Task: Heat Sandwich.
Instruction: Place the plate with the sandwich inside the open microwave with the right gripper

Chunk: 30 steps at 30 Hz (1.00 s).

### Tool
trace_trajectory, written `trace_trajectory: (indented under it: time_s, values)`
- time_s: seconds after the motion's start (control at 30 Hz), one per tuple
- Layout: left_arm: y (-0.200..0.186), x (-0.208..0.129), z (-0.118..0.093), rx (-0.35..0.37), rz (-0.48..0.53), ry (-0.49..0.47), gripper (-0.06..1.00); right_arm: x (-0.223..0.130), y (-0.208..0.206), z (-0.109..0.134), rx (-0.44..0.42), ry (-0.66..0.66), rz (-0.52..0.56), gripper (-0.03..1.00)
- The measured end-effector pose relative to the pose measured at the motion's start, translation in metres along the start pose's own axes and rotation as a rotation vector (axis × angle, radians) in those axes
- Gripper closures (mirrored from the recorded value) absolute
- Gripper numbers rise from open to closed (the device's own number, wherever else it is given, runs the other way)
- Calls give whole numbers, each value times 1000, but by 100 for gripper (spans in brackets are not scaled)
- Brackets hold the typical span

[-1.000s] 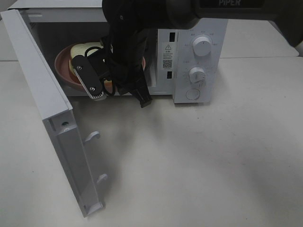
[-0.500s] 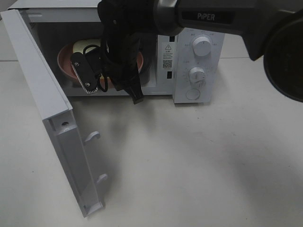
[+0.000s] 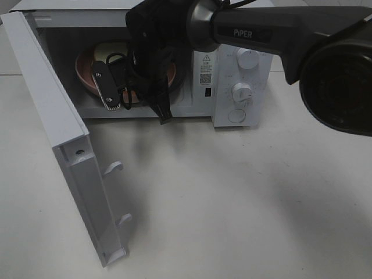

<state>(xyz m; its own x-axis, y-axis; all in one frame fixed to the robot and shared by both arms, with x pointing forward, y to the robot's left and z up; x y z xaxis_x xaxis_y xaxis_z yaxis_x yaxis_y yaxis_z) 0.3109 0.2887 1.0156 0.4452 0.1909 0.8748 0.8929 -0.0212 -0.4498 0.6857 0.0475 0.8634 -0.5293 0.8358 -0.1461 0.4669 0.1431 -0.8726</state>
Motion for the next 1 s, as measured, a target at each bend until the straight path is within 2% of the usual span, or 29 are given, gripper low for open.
trace_trajectory:
  time_s: [0.33, 0.47, 0.57, 0.6, 0.63, 0.73, 0.77, 0.8, 1.0]
  values:
    - [0, 0, 0, 0, 0, 0, -2, 0, 2, 0, 0, 20, -5, 87]
    - [0, 0, 0, 0, 0, 0, -2, 1, 1, -3, -15, 69, -12, 81]
    - [0, 0, 0, 0, 0, 0, -2, 1, 1, -4, -21, 121, -13, 69]
    - [0, 0, 0, 0, 0, 0, -2, 1, 1, -4, -21, 121, -13, 69]
    - [0, 0, 0, 0, 0, 0, -2, 1, 1, -4, -21, 141, -13, 61]
    - [0, 0, 0, 0, 0, 0, -2, 1, 1, -5, -22, 172, -13, 48]
    - [0, 0, 0, 0, 0, 0, -2, 1, 1, -5, -22, 172, -13, 48]
    - [0, 0, 0, 0, 0, 0, -2, 1, 0, -5, -23, 194, -14, 41]
    - [0, 0, 0, 0, 0, 0, -2, 0, -7, -9, -36, 249, -17, 27]
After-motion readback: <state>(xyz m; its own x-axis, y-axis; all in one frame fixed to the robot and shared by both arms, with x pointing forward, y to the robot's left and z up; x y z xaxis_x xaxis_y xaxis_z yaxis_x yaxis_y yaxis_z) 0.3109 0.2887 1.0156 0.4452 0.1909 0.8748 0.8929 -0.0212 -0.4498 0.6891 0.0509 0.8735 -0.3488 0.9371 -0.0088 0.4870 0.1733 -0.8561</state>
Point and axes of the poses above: a point on each arm's last joint axis where the gripper is mounted, y pointing out along that axis toward the gripper, z along the wrist's bending axis when the last joint is at zero, x = y × z, the point moved 9 cm from there along y, pointing out along that axis toward the gripper, and after that the axes turned 9 degrees about -y, right-handed, at the moved point
